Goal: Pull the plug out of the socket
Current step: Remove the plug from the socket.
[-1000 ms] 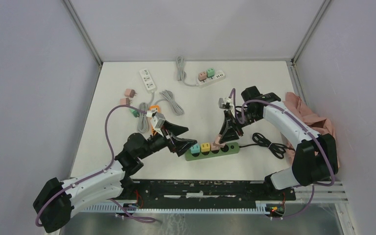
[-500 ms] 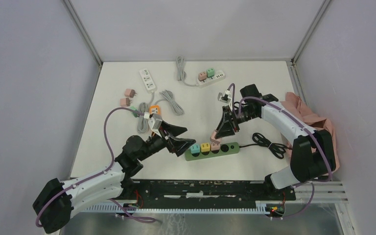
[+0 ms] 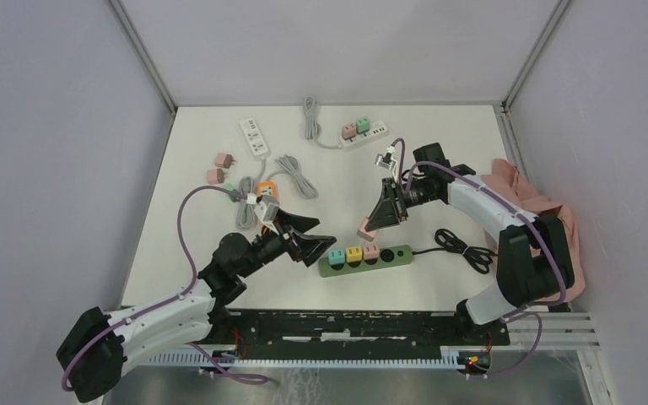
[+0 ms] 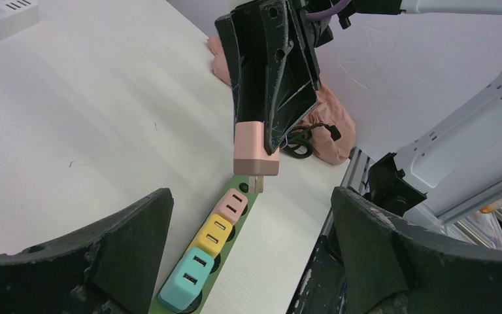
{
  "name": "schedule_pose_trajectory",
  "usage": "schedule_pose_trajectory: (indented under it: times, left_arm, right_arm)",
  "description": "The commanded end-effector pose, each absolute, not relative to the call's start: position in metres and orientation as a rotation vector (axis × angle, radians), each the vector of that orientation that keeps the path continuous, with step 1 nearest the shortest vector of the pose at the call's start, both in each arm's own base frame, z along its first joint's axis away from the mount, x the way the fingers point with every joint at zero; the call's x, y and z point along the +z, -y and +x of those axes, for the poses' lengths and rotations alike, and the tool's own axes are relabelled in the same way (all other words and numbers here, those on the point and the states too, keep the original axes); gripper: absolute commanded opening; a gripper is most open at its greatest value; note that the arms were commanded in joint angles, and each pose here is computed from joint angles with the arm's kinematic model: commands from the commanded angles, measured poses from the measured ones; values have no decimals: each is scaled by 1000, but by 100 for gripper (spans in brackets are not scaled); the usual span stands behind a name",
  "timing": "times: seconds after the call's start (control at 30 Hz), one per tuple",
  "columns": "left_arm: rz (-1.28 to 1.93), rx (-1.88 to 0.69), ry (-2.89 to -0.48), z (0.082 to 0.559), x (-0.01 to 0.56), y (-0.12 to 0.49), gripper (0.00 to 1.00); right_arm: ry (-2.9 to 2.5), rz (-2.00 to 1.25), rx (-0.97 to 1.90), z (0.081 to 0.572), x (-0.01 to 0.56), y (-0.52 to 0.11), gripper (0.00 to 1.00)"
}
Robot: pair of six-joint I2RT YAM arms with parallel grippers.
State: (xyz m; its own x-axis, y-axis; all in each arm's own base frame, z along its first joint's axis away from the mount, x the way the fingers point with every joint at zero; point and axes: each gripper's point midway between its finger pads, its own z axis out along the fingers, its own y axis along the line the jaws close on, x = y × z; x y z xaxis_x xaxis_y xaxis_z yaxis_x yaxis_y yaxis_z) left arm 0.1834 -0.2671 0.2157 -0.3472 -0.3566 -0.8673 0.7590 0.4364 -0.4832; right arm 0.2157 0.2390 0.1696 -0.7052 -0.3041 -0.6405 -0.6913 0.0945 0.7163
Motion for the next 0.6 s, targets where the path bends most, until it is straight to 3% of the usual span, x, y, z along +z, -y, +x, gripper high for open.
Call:
schedule_pose_trajectory:
  times: [0.0,0.57]
  left_arm:
    - [396,-1207,-1469,184,234,270,96]
    - [544,-1074,-1479,196,231,280,96]
  right_arm:
    - [-2011,-933,1728,220,182,-244,9]
    - [-2116,-799,1774,231,177,-247,10]
